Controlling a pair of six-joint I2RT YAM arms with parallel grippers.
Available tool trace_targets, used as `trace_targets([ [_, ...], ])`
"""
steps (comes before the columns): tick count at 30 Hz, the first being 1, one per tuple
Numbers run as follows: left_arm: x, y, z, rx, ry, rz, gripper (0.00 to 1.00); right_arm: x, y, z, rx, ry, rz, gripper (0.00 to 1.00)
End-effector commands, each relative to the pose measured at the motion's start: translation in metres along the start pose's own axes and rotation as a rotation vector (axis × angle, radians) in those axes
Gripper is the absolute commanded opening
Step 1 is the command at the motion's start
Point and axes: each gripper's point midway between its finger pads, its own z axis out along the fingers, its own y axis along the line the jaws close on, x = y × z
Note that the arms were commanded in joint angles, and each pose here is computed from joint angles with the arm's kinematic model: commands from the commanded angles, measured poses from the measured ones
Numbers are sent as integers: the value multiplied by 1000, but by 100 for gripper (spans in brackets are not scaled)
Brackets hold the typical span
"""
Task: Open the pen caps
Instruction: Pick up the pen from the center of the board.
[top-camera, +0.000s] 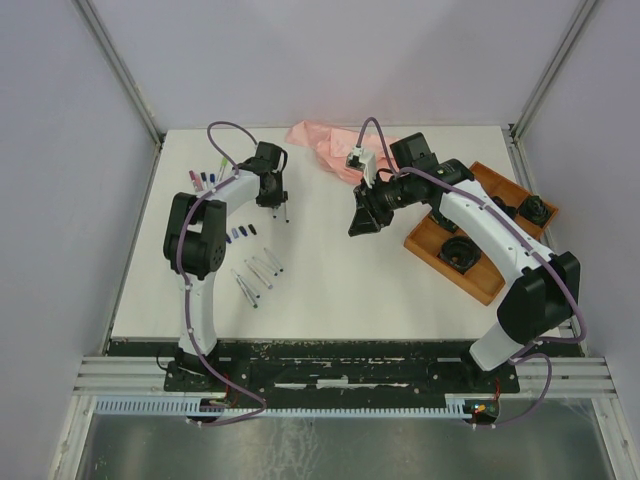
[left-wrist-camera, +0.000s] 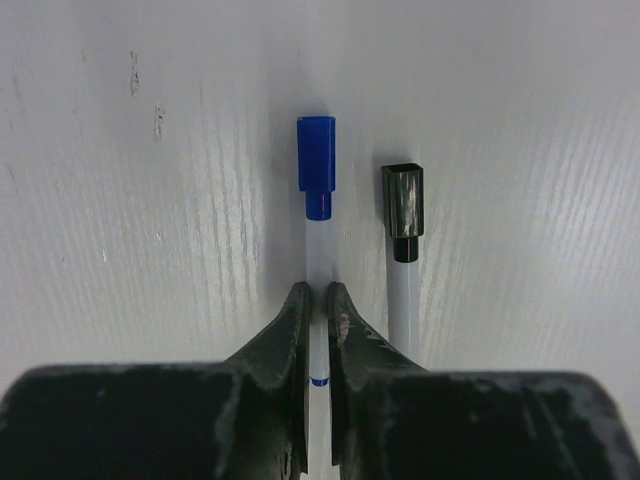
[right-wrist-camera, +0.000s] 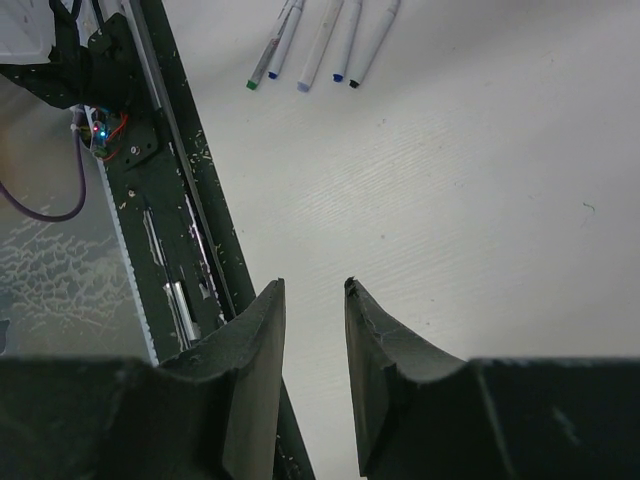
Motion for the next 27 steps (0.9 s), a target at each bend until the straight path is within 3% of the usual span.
trace_targets([
  [1,-18,5,-6,-30,-52,39,5,-4,5,-1,-34,-24,-9,37],
  [7,-44,5,-46,-39,-197,6,3,-7,12,-2,-66,-42,-9,38],
  [12,-54,-15,-98,52,-337,-13,3,-12,22,-5,-115,-85,-18,38],
  [16,-33,-51,-144,300,-441,-39,3,-21,36,-12,-166,-145,-14,38],
  [21,-11,-104,-234,727,-689,-98,3,-40,56,-28,-226,-264,-1,38],
  [27,29,-141,-319,1035,-895,-146,3,-65,57,-58,-216,-475,90,43],
])
